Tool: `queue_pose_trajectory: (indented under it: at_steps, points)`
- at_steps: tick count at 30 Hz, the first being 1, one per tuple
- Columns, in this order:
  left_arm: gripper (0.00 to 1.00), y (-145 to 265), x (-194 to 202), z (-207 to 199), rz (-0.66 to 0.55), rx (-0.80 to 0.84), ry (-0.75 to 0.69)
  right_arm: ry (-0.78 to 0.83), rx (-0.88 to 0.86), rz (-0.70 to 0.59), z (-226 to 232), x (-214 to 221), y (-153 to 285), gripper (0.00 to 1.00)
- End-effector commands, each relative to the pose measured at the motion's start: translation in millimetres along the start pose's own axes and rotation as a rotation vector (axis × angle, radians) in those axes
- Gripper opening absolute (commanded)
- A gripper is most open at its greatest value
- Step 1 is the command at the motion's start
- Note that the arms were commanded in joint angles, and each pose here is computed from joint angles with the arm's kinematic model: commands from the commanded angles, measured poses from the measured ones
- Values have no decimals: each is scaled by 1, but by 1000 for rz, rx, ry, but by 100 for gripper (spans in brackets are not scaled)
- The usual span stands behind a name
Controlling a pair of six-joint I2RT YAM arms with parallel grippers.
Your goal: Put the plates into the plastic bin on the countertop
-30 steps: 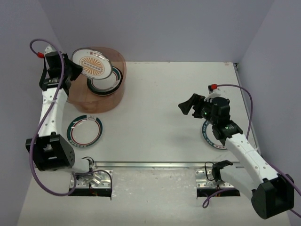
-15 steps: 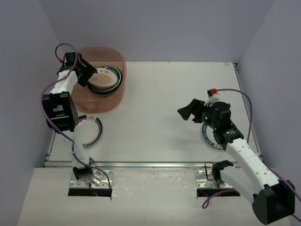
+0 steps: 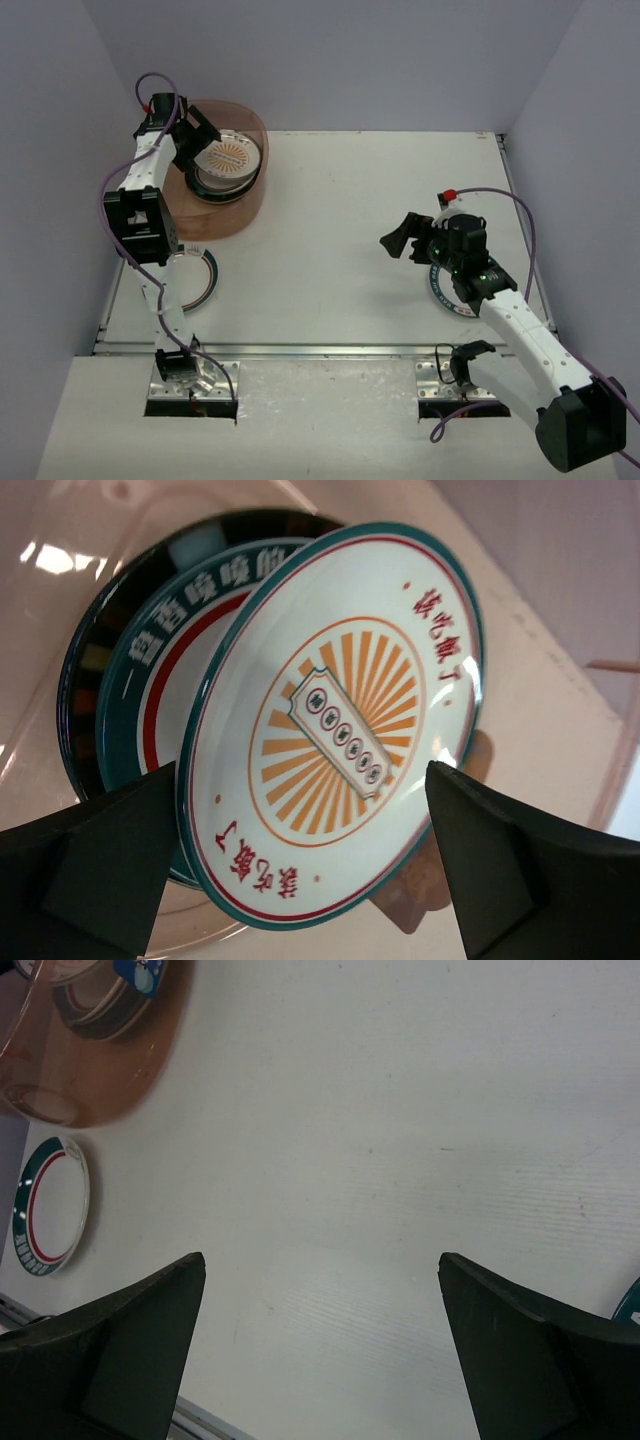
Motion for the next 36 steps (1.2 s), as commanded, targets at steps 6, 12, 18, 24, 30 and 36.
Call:
queue_pose_trajectory:
  at_steps: [6,12,18,24,30,36]
  points:
    - [100,53,-12,4,-108,-107,-24,70,9,-122,13,-38,20,99]
    - [100,101,-39,-5,-242,-120,-45,78,23,-121,14,-41,24,99]
    - [100,166,-21,-68,-319,63,-149,81,57,-170,12,-51,33,99]
    - [100,237,93,-183,-280,472,-365,69,98,-236,20,-70,67,99]
    - [100,220,249,-228,56,811,-451,72,263,-398,4,-85,135,99]
    - [100,184,382,-257,336,940,-468,106,219,-492,14,-91,176,99]
Point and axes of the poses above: each gripper's point midway between its finger pads, its own y axis back along the fingers, its own z axis along the line the jaws close on, x = y × z, the point moved 3 cm from there along y, back along the fingers, and after that the axes turned 3 degrees about -y, right-handed, at the moved point
